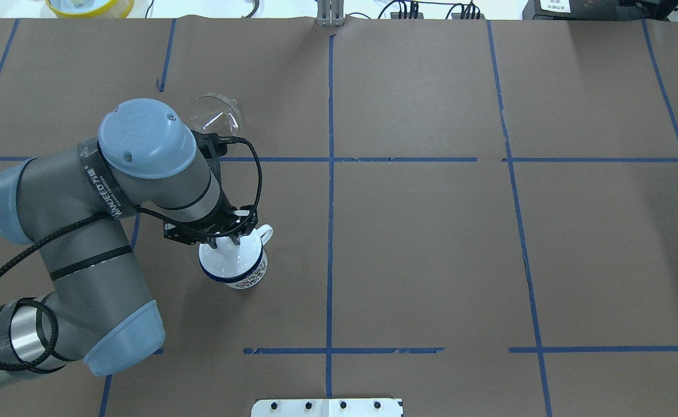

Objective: Remove funnel from cup
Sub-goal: 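Lower the white lid onto the mug opening with the left gripper, then open the left gripper and withdraw it from the lid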

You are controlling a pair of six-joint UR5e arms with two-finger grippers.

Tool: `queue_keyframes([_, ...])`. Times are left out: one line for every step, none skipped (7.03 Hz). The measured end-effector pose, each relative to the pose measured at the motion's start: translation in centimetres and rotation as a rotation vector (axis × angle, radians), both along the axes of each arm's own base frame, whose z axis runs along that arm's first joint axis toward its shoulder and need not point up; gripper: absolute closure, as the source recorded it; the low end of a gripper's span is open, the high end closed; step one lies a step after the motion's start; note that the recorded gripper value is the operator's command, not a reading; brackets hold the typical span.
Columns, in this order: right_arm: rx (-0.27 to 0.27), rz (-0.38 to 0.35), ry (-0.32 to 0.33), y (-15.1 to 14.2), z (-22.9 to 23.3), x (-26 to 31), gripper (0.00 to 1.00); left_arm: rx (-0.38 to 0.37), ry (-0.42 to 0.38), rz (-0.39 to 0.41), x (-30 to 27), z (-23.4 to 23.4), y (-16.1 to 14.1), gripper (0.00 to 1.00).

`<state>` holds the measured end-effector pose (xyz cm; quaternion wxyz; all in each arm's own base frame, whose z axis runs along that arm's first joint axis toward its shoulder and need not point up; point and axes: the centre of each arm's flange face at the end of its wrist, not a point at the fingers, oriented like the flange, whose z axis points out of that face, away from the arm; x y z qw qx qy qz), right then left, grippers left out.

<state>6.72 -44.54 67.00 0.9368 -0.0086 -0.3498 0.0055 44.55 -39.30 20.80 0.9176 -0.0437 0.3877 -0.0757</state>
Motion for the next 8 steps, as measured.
queue_keyframes([0.0,0.0,0.0,0.0,0.0,0.0,0.0,0.0,-0.001,0.0,0.0,0.0,0.0,0.01])
queue_keyframes([0.0,0.0,0.0,0.0,0.0,0.0,0.0,-0.001,-0.001,-0.001,0.0,0.1,0.0,0.01])
queue_keyframes([0.0,0.0,0.0,0.0,0.0,0.0,0.0,-0.001,-0.002,-0.001,0.0,0.1,0.0,0.0])
queue_keyframes([0.0,0.0,0.0,0.0,0.0,0.0,0.0,0.001,-0.002,0.0,-0.1,0.1,0.0,0.0])
queue_keyframes([0.0,0.0,0.0,0.0,0.0,0.0,0.0,0.007,0.001,0.002,-0.3,0.0,0.0,0.0])
queue_keyframes([0.0,0.0,0.0,0.0,0.0,0.0,0.0,0.02,0.014,-0.003,-0.8,-0.4,-0.3,0.0])
queue_keyframes([0.0,0.0,0.0,0.0,0.0,0.0,0.0,0.044,0.041,-0.02,-1.9,-1.0,-1.0,0.0])
queue_keyframes([0.0,0.0,0.0,0.0,0.0,0.0,0.0,0.088,0.081,-0.049,-2.9,-1.4,-1.8,0.0])
